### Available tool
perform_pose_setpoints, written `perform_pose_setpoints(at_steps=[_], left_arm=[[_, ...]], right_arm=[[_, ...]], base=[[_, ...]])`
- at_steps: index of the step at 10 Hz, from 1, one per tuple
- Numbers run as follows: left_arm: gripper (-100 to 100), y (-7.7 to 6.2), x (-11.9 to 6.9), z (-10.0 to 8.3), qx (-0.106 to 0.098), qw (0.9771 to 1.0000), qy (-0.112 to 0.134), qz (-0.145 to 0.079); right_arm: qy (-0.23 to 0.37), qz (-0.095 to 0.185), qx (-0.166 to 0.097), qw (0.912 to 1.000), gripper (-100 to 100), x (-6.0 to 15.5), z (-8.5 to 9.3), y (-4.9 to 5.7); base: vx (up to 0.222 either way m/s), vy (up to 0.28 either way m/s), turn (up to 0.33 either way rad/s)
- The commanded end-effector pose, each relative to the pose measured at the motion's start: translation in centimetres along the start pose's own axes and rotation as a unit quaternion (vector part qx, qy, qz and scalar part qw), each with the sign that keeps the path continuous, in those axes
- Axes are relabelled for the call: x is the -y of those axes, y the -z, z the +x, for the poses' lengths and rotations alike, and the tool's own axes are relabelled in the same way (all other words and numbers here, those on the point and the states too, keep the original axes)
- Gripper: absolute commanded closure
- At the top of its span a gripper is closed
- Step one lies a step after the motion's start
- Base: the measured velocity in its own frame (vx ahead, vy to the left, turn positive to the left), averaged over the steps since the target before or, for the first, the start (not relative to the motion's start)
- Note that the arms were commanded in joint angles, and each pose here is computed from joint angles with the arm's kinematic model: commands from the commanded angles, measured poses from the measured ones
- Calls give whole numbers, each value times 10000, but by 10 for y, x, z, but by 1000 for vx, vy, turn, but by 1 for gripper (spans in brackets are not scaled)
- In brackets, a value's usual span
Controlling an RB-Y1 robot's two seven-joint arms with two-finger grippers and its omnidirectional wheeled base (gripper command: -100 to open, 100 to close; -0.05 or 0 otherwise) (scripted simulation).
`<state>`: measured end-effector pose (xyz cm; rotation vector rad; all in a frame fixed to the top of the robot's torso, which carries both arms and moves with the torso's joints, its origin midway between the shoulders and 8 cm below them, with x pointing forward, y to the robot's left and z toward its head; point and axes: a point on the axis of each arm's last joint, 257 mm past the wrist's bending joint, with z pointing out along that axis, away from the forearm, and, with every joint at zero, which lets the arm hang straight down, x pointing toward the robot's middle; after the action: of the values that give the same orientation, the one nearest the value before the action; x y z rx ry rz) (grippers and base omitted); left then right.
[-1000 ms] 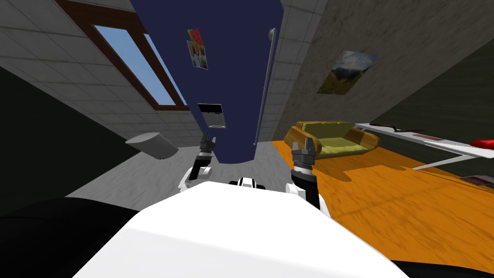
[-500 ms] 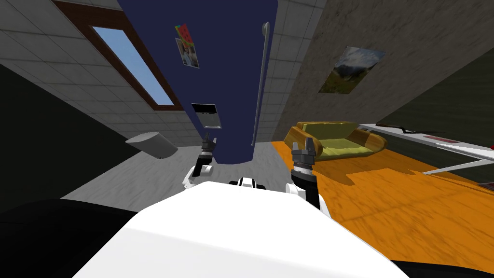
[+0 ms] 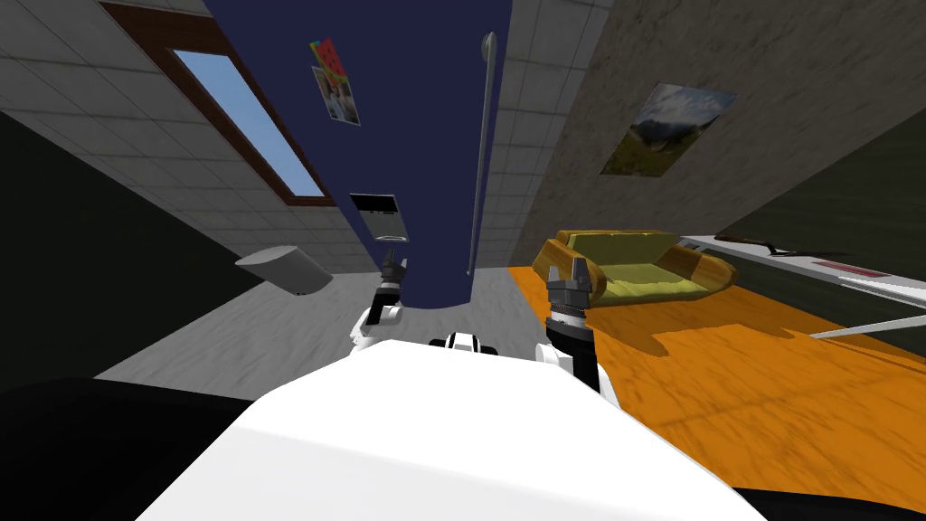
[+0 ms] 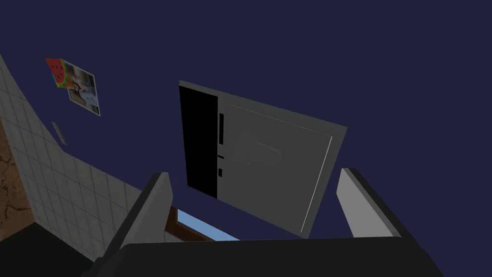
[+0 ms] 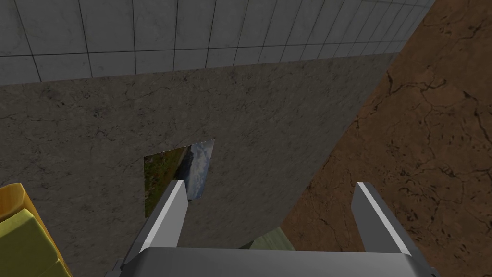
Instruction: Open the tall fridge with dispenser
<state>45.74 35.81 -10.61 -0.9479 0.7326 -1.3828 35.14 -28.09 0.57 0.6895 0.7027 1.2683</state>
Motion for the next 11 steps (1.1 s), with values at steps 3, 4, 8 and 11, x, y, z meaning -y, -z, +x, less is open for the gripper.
perform_pose_setpoints(at_steps=[3,4,8,11], left_arm=[[-100,-12,-25,-16,179,9996,214,-89],[-100,-8,-35,-19,217,9994,208,-195],[-100,-14,-60,-30,403,9979,400,-324],[-100,-26,-72,-35,550,9960,630,-311]], right_arm=[[0,-1,0,10000,0,0,0,0],[0,0,0,10000,0,0,0,0],[0,0,0,10000,0,0,0,0],[0,-1,0,10000,0,0,0,0]], base=[[62,-129,47],[53,-114,31],[46,-122,47],[45,-146,48]])
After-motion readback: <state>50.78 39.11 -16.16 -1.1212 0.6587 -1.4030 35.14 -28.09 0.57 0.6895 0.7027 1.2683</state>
